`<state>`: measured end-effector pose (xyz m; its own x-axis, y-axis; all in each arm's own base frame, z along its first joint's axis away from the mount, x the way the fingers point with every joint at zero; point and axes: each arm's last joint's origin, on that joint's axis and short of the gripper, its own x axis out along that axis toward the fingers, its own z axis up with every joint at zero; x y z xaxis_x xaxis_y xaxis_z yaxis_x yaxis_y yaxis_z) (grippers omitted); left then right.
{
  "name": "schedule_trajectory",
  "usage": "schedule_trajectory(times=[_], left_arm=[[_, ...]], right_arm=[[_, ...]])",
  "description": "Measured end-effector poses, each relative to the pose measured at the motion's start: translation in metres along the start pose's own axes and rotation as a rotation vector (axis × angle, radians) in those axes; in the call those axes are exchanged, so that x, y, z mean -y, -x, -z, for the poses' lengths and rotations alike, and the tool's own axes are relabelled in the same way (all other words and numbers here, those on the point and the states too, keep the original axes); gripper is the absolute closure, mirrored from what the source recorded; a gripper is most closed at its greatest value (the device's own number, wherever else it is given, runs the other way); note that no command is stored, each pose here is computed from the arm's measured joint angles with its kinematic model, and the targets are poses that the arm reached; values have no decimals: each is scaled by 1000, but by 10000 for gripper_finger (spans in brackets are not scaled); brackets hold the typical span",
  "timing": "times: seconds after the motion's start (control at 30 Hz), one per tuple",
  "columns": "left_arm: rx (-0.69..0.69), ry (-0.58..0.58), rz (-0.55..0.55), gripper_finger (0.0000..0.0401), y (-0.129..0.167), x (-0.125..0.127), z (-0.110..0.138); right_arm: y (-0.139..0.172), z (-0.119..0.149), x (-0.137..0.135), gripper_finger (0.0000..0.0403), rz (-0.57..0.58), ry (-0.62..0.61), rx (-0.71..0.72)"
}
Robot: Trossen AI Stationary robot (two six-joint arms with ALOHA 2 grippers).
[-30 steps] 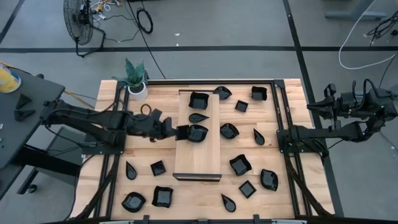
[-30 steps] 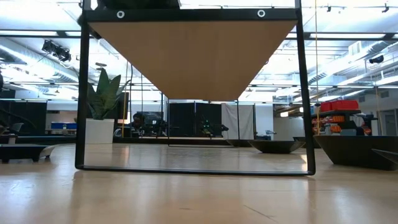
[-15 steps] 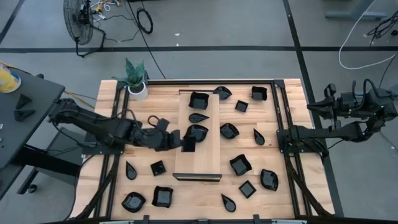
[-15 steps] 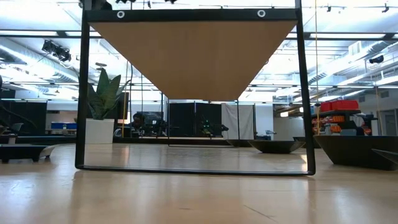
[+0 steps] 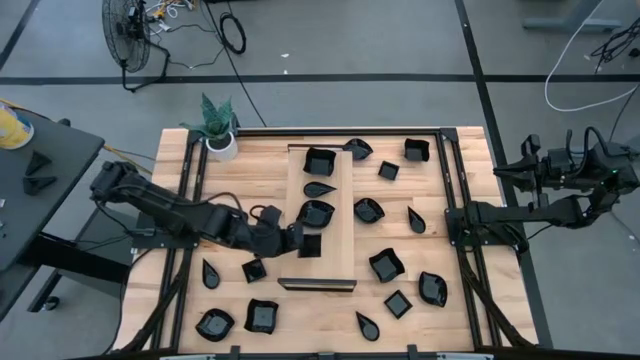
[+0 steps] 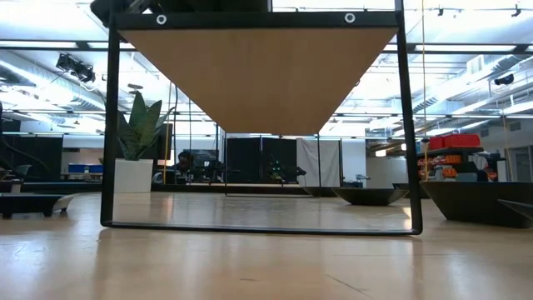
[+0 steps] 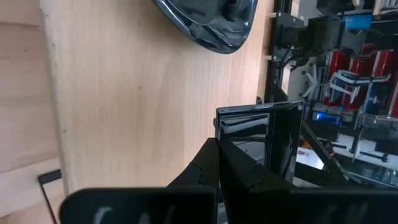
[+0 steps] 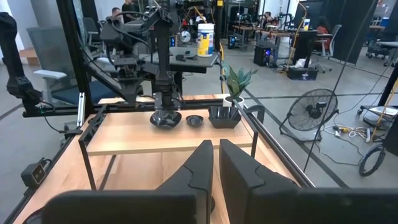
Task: Pick & Place Mini shaped plates
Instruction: Put the square plate on the shelf
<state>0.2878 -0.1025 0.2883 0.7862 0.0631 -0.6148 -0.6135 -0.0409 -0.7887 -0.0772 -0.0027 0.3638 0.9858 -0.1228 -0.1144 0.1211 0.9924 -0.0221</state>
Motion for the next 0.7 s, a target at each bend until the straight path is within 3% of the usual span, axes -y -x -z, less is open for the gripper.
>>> schedule_trajectory(times=[0.7], left_arm=[[-18, -2, -53, 397, -15, -7, 5]], right_arm=[[0, 0, 0, 369, 0, 0, 0]])
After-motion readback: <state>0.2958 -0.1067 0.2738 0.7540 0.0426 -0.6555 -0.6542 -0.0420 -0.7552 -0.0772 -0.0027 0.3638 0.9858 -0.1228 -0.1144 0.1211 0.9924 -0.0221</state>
